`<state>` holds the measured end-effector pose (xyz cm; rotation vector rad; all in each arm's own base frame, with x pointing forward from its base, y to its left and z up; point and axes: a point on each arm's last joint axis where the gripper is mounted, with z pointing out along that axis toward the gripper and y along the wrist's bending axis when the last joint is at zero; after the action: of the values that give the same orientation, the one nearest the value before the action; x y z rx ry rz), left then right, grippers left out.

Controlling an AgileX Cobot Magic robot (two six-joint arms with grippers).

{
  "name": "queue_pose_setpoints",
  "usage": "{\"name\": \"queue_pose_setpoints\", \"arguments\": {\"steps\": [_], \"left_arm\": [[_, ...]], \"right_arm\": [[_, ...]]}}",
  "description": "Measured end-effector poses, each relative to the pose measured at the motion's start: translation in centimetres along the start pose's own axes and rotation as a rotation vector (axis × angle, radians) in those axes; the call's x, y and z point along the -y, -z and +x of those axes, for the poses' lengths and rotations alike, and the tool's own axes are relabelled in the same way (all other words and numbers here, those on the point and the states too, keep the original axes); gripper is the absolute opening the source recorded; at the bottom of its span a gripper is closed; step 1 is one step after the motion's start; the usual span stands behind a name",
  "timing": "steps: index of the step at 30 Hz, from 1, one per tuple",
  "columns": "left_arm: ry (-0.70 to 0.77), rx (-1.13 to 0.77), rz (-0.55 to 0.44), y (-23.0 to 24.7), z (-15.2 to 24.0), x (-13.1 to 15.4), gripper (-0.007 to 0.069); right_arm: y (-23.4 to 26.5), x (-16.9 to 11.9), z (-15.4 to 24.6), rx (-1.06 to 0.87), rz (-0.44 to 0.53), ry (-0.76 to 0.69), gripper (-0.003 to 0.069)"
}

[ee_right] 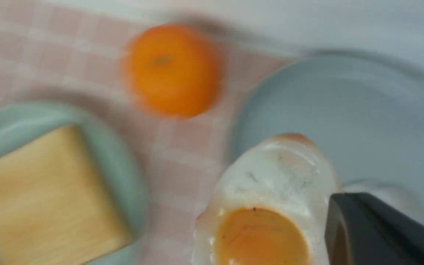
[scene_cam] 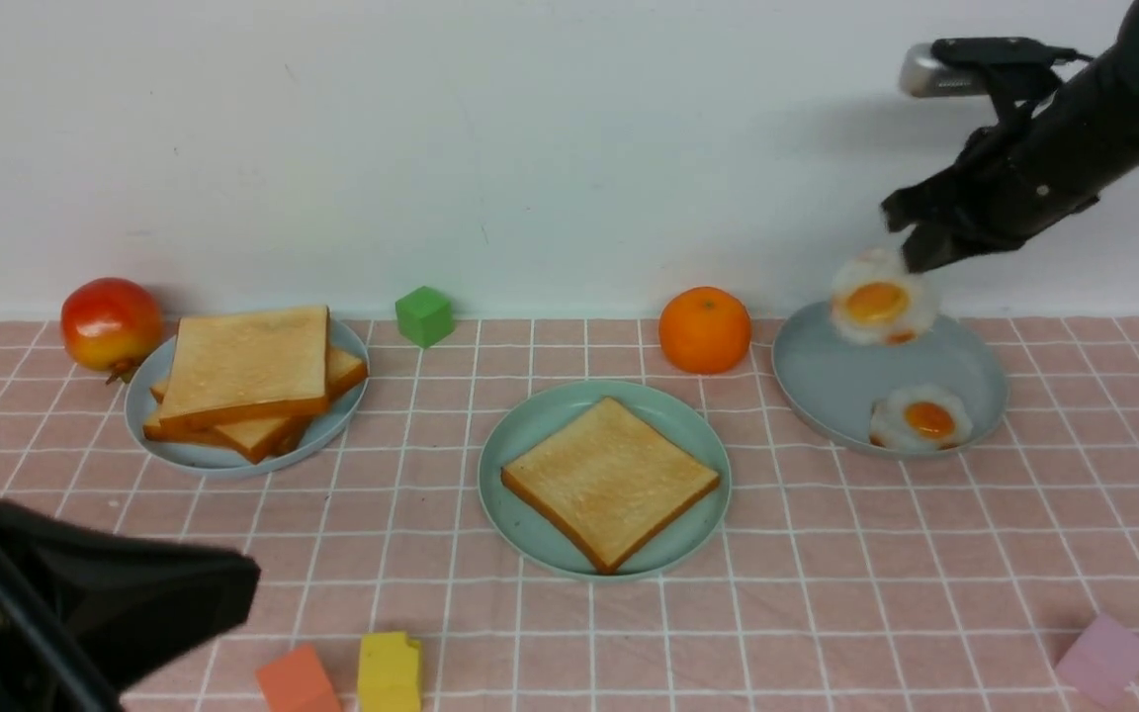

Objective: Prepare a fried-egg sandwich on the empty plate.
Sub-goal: Use the right arm to place the fried egg on the slice of bread in the middle

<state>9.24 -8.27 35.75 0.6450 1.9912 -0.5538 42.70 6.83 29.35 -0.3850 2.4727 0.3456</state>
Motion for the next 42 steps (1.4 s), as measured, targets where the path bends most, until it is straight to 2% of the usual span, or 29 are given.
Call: {"name": "queue_pose_setpoints", "arguments": {"steps": [1,6,12,18,23,29,35,42], "left_arm": [[0.005,0.013,-0.012,0.0,-0.1,-0.1,0.0024],[0.015,0.065,-0.036,0.0,-0.6,-0.3,0.0024],[0.032,0.091,-0.034,0.0,-0.8,-0.3,0.0024],[0.044,0.127,-0.031,0.1,-1.1,-0.3,0.0024],[0.045,0.132,-0.031,0.1,-1.2,-0.3,0.0024],[0.047,0.139,-0.030,0.1,-1.3,-0.3,0.0024],[0.047,0.147,-0.030,0.1,-1.3,-0.3,0.0024],[0.051,0.103,-0.035,-1.1,-1.3,-0.4,0.0024]], "right_arm": [[0.3,-2.0,1.2,0.002,-0.042,0.014,0.0000],[-0.9,-8.7,4.3,0.016,-0.171,0.071,0.0002],[-4.8,-12.4,5.3,0.037,-0.205,0.085,0.0004],[-8.4,-12.3,5.8,0.067,-0.169,0.032,0.0004],[-8.3,-12.3,5.8,0.075,-0.165,0.047,0.0004],[-4.9,-13.0,4.8,0.103,-0.203,0.073,0.0004],[-1.3,-14.0,4.9,0.046,-0.273,0.096,0.0004],[4.1,-14.5,5.0,0.061,-0.284,0.152,0.0004]]}}
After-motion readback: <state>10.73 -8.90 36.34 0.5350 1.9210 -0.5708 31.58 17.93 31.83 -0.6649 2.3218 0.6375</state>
